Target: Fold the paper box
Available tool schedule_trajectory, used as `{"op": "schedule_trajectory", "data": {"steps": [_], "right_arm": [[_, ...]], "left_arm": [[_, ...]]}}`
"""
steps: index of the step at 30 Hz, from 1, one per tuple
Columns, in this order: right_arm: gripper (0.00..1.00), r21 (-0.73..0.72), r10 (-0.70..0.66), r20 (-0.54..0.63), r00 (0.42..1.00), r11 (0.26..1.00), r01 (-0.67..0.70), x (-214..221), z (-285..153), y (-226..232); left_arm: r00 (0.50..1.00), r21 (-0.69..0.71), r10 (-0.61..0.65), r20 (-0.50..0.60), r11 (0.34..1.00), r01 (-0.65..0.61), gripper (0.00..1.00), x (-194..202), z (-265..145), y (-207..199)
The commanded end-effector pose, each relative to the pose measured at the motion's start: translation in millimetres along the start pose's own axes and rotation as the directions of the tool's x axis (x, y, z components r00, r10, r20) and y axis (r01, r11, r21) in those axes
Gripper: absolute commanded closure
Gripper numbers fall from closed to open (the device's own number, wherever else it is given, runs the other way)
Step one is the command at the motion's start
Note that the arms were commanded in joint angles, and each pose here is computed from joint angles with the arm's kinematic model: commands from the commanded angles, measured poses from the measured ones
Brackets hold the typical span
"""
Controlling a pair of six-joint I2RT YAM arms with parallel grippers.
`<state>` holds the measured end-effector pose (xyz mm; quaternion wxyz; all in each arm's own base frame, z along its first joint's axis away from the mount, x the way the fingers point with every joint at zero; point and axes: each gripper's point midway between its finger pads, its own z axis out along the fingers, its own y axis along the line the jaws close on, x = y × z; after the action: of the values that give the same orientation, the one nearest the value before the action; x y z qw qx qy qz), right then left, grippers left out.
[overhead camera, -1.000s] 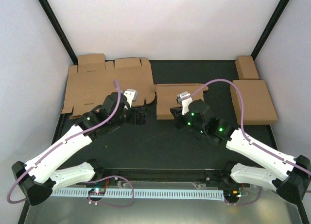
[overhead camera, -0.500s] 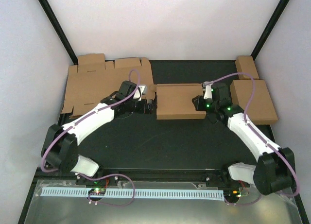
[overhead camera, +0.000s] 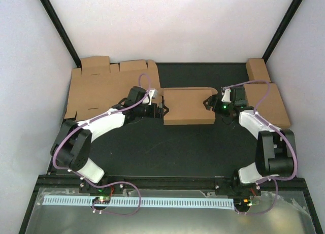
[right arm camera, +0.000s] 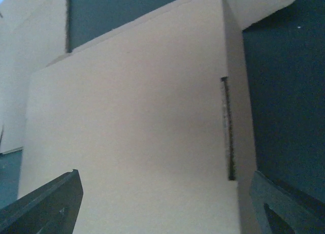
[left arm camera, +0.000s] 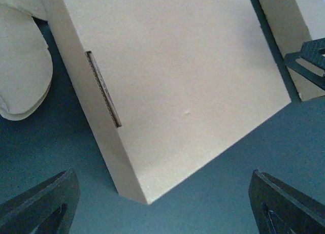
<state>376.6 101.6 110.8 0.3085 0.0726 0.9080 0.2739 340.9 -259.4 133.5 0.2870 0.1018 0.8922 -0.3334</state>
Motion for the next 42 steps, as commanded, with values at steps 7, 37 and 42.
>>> {"op": "schedule_trajectory", "data": {"steps": [7,37,42], "right_arm": [[0.09,0.021,0.056,-0.015,0.998,0.998,-0.055,-7,32,-20],[0.3,-0.263,-0.106,-0.322,0.941,0.965,0.019,197,-42,77],[0.25,-0.337,-0.149,-0.338,0.929,0.941,0.028,214,-62,108]], "left_arm": [[0.998,0.063,-0.056,-0.031,0.996,0.058,0.12,2,39,12],[0.973,-0.16,-0.163,-0.166,0.978,0.137,0.31,130,-43,57],[0.987,-0.253,-0.153,-0.054,0.958,0.134,0.14,116,-72,66]]}}
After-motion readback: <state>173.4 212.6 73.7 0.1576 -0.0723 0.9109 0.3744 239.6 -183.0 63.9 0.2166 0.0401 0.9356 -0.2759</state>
